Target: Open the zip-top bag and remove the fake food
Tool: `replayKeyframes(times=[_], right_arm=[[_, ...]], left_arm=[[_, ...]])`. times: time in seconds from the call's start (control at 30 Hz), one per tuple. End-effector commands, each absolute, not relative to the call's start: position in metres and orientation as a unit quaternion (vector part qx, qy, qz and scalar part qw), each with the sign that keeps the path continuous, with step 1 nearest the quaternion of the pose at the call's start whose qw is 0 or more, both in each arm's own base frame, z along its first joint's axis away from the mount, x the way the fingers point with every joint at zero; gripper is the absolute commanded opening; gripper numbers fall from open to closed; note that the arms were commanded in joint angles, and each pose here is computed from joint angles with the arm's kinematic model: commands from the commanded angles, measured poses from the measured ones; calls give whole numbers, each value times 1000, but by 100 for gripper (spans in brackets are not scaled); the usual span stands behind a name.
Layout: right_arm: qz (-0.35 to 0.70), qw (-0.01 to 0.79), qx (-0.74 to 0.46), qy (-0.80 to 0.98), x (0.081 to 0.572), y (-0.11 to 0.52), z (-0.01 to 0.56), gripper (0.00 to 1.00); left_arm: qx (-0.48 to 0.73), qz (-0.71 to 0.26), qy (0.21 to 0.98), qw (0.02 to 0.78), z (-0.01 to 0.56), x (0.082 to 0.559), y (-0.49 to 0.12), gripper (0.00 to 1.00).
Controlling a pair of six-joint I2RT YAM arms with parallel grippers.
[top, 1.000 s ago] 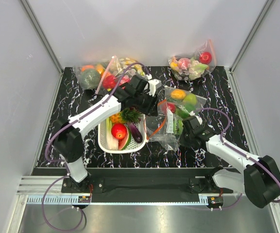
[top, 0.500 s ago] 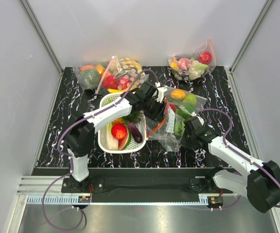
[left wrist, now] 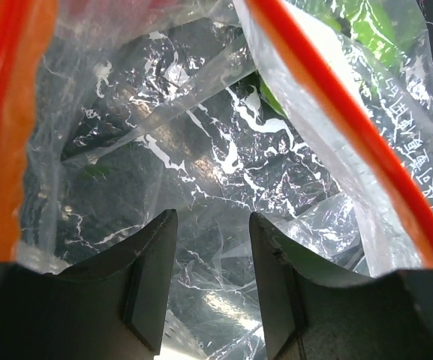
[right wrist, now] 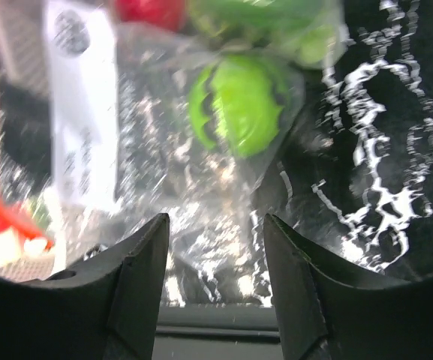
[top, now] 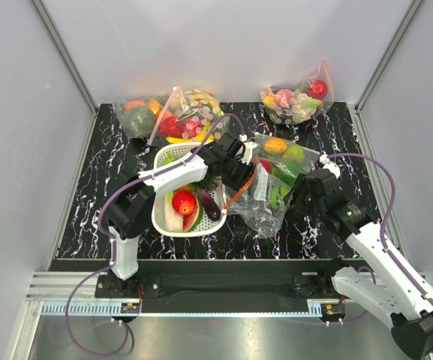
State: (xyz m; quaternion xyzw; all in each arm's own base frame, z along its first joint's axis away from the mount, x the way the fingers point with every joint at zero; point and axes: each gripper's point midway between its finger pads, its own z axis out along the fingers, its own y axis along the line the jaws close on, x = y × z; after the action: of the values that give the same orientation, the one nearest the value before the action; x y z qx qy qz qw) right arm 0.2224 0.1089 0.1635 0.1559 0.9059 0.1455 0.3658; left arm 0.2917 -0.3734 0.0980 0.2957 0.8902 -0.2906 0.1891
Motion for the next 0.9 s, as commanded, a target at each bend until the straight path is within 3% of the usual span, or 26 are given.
replayKeyframes(times=[0.0,0.37,0.6,0.7,0.87], right_arm=[[122,378,184,899,244,94,158,60],[155,384,217,884,304,91,130,60],[126,353,227,899,302,85,99,58],[123,348,235,899,300,84,90,48],[106,313,242,912,295,82,68,15]], left_arm=[[301,-317,875,207,107,295,-385,47],[296,-326,875,200,109,292,-386,47],[297,-331,872,203,113,291,-387,47],[297,-338,870,203,116,290,-389,47],[298,-344,866,205,118,291,-392,47]])
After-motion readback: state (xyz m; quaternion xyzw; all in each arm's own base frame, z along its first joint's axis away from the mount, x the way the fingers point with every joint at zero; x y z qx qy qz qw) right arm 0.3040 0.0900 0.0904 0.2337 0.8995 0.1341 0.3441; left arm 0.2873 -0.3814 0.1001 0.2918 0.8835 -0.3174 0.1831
